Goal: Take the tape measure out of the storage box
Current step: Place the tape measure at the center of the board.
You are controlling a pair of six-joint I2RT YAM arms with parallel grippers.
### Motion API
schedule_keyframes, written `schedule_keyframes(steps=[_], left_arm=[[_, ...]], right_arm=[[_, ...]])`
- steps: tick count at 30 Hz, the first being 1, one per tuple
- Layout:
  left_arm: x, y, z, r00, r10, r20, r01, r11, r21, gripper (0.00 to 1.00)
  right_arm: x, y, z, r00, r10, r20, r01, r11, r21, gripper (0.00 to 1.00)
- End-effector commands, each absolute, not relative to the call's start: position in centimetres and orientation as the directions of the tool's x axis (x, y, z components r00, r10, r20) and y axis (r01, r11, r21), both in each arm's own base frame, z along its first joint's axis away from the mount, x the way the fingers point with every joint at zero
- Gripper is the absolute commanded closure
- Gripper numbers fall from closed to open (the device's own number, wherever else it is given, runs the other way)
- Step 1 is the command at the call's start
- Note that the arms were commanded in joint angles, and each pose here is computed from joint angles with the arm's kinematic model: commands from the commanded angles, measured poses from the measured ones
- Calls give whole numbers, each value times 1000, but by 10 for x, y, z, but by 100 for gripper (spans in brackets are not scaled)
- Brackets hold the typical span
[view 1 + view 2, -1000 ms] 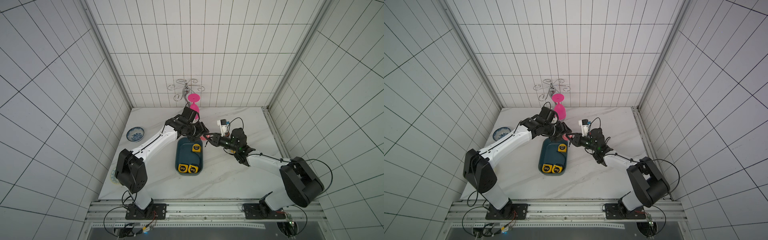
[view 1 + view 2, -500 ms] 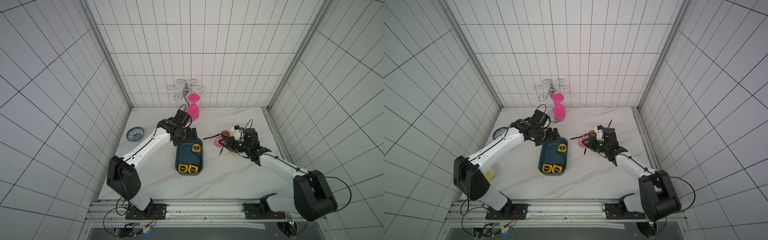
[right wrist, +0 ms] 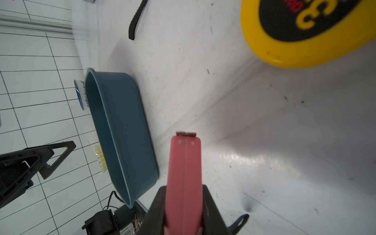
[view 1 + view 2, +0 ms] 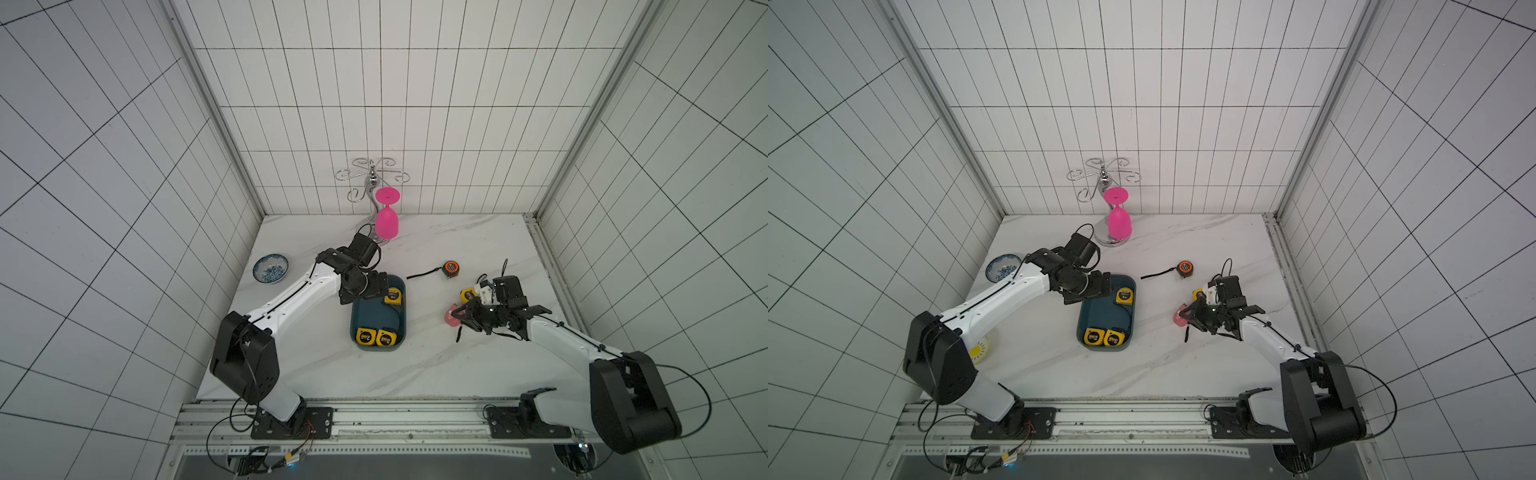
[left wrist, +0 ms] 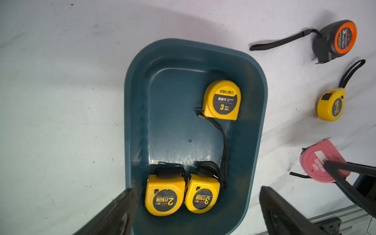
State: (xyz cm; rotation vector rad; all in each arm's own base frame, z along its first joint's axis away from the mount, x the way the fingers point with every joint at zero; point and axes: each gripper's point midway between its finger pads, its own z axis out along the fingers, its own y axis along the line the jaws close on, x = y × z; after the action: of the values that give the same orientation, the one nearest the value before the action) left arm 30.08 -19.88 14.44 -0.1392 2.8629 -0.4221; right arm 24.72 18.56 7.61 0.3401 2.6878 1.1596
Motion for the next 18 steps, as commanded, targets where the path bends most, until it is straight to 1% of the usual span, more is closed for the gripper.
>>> schedule_keyframes(steps=[1, 9, 13, 17, 18], left_arm=[[306, -196, 143, -961, -121, -250, -47, 958, -283, 2], [308, -195, 135, -963, -122, -240, -56, 963, -265, 3], [308, -195, 133, -964, -121, -236, -58, 964, -261, 2], [309, -195, 131, -964, -122, -234, -60, 965, -256, 2], [309, -195, 130, -965, -121, -232, -60, 966, -253, 3]], right_arm=[[237, 175, 58, -960, 275, -52, 163, 700, 695, 92], [233, 168, 43, -966, 259, -8, 190, 730, 657, 86], [228, 162, 36, -966, 257, 12, 207, 745, 634, 81], [223, 156, 32, -965, 261, 29, 223, 758, 613, 72], [221, 155, 31, -965, 260, 35, 227, 760, 609, 67]])
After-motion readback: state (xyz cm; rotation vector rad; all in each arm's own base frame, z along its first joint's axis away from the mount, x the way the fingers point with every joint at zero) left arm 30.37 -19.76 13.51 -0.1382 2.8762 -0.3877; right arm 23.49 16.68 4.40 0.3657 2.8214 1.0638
